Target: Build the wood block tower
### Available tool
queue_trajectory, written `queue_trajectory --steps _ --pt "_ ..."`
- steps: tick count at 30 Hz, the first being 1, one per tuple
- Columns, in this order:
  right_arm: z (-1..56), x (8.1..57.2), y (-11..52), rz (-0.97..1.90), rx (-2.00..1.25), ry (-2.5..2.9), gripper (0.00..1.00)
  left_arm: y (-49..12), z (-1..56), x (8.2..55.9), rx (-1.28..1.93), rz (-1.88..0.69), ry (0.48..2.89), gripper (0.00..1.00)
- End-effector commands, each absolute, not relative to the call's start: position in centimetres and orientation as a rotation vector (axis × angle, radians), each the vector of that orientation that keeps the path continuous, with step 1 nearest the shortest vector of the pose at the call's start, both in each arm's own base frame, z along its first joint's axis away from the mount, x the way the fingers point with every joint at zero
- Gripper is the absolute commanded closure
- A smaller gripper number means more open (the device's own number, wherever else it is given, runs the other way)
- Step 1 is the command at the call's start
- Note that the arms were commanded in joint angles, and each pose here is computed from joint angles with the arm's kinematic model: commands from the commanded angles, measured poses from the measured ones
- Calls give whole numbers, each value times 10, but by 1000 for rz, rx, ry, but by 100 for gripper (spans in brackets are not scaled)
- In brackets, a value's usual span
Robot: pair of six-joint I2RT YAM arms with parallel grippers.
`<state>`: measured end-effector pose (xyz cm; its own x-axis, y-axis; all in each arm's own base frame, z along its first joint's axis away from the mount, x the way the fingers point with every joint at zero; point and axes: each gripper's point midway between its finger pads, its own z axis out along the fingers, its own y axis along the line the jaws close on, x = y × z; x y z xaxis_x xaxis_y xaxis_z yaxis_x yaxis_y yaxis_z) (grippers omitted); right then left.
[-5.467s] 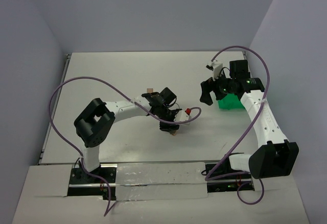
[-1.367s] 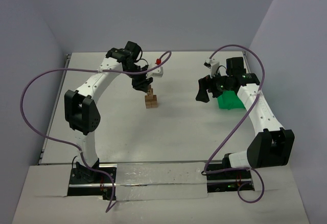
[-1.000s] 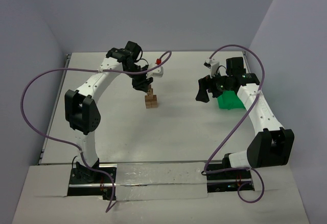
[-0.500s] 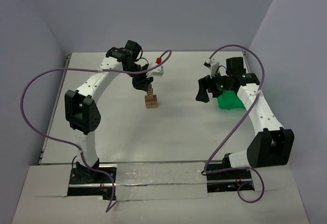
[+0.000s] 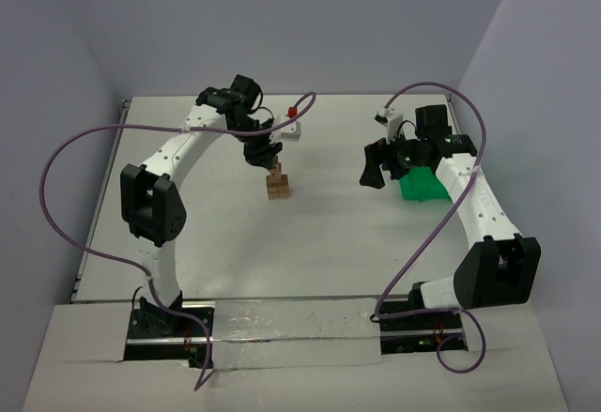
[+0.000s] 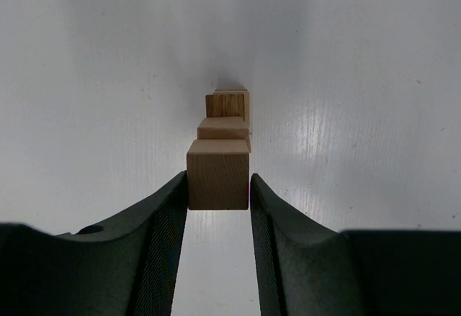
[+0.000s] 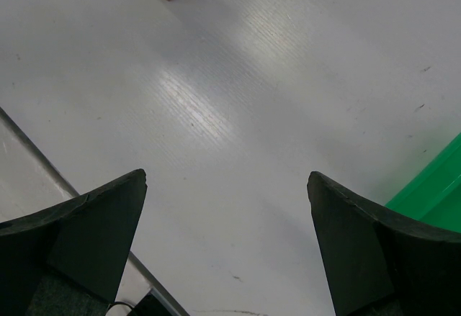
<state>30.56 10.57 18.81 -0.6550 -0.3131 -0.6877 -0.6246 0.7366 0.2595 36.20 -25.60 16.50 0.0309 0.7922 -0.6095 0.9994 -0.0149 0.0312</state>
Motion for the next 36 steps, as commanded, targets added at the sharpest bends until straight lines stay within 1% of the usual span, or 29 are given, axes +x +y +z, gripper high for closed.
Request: queue_trajectory --steps 1,3,7,15,21,36 --pt "200 312 108 640 -720 2271 0 -269 177 362 1858 -642 1745 54" --pt "200 312 108 642 -718 2272 0 -269 177 362 1860 -641 1743 57" --pt "200 312 108 641 -719 2271 0 -269 179 362 1856 -639 1740 65" --pt "200 312 108 641 -716 2273 0 -271 189 361 1845 -638 1723 75" --pt "200 312 109 644 -716 2271 0 -272 193 360 1841 -635 1715 75" --pt "199 312 109 644 -717 2275 0 -268 176 361 1856 -624 1762 72"
